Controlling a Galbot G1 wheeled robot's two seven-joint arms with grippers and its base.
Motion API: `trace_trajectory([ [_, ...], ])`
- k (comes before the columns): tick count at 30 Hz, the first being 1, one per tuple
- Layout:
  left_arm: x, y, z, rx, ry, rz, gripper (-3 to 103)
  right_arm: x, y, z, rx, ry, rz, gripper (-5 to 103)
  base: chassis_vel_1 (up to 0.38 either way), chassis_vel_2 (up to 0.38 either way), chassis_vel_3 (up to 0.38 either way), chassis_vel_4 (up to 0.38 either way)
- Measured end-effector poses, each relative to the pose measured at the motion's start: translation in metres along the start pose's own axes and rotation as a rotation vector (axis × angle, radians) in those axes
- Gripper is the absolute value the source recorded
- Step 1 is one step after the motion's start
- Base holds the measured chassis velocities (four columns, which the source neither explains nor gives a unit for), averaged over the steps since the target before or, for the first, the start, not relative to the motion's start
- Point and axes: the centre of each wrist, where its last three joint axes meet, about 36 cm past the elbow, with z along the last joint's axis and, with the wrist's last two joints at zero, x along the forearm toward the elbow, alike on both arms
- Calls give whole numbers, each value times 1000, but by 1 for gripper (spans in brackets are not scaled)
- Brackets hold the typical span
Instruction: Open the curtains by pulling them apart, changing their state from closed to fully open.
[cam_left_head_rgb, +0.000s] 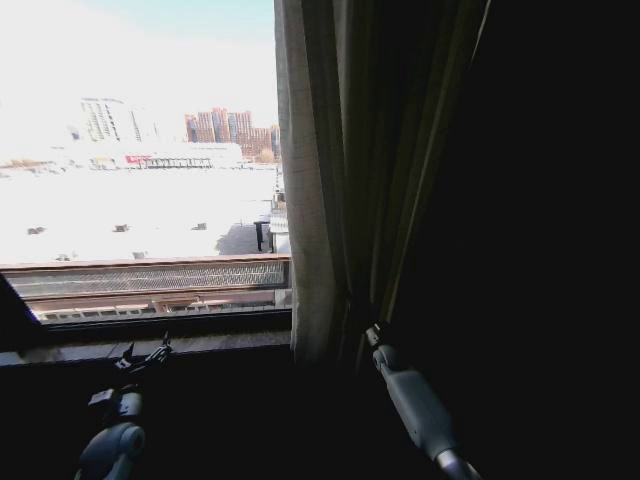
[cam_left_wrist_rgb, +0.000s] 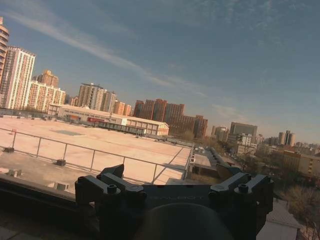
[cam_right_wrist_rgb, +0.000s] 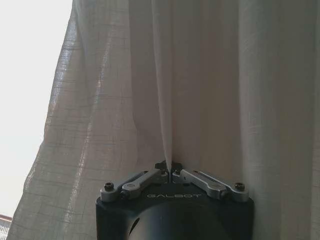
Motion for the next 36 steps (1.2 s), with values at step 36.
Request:
trace_trajectory([
  [36, 0, 0, 0, 0, -1, 0, 100, 36, -18, -19, 4, -51, 49, 1, -255, -120, 257, 113],
])
